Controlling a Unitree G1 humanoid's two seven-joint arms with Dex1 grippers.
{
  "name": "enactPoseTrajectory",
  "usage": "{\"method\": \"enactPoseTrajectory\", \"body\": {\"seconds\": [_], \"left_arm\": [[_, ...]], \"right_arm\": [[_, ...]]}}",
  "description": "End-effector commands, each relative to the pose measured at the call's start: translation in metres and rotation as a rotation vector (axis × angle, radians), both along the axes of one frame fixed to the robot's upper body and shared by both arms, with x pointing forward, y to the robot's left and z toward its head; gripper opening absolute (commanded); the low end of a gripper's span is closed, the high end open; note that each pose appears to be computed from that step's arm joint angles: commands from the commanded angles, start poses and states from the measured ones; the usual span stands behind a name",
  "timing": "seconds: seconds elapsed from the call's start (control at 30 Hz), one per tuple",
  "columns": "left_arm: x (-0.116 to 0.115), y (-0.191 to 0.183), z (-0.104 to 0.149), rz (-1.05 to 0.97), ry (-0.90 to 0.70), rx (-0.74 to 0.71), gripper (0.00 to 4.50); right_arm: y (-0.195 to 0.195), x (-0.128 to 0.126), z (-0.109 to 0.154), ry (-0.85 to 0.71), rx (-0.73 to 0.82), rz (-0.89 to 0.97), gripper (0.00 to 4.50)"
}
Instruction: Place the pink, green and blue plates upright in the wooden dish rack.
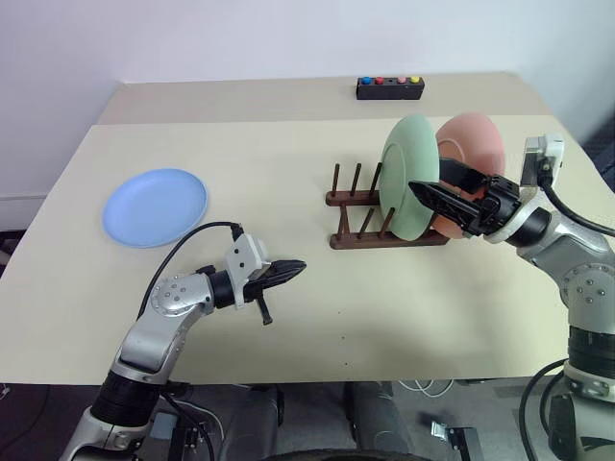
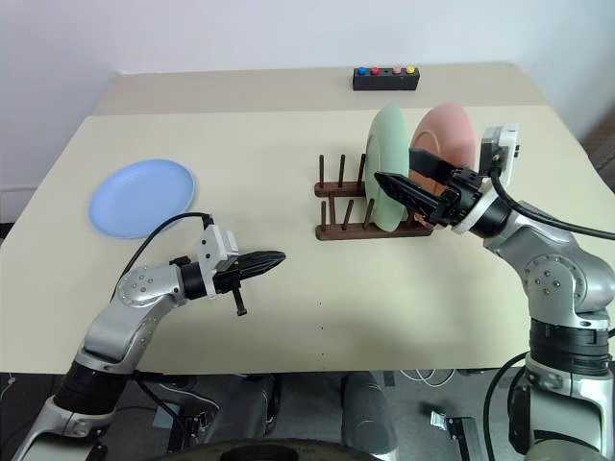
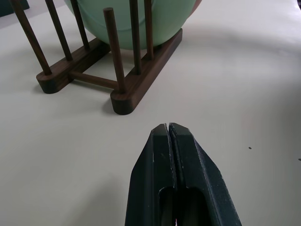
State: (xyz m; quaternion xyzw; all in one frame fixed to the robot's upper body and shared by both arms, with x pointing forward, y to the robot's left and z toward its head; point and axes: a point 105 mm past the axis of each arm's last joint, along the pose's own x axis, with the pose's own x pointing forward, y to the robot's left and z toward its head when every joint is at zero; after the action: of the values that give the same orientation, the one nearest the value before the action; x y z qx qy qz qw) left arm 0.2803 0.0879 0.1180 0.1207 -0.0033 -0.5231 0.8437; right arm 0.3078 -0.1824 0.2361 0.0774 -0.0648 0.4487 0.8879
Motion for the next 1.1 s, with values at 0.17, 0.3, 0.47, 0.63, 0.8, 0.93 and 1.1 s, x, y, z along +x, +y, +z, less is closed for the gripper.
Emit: {"method": "enactPoseTrajectory", "body": {"seconds": [0.17,0.3,0.47,0.63,0.8,0.93,1.1], "left_arm": [[-0.003,-0.006,0.013,-0.031,-0.048,-0.018,0.0],[-0.003,-0.006,0.014,-0.028,-0.049,-0.019,0.0],[0.002,0.001,0.016,0.009,-0.061,-0.017,0.0],[0.025,0.033,0.033,0.179,-0.046,-0.083,0.89],[0.055,0.093,0.062,0.496,-0.14,-0.141,3.4],[0.076,0.136,0.072,0.761,-0.176,-0.147,4.49],[0.09,0.209,0.079,1.167,-0.16,-0.14,4.49]], "right_arm": [[0.002,-0.007,0.034,-0.195,-0.138,-0.051,4.46],[0.003,-0.009,0.045,-0.275,-0.215,-0.079,4.46],[0.001,-0.013,0.071,-0.446,-0.322,-0.136,4.46],[0.029,-0.021,0.084,-0.623,-0.491,-0.081,4.5],[0.083,-0.024,0.059,-0.72,-0.608,0.07,4.5],[0.104,-0.014,0.036,-0.762,-0.707,0.096,4.5],[0.123,-0.008,0.007,-0.776,-0.759,0.134,4.5]]}}
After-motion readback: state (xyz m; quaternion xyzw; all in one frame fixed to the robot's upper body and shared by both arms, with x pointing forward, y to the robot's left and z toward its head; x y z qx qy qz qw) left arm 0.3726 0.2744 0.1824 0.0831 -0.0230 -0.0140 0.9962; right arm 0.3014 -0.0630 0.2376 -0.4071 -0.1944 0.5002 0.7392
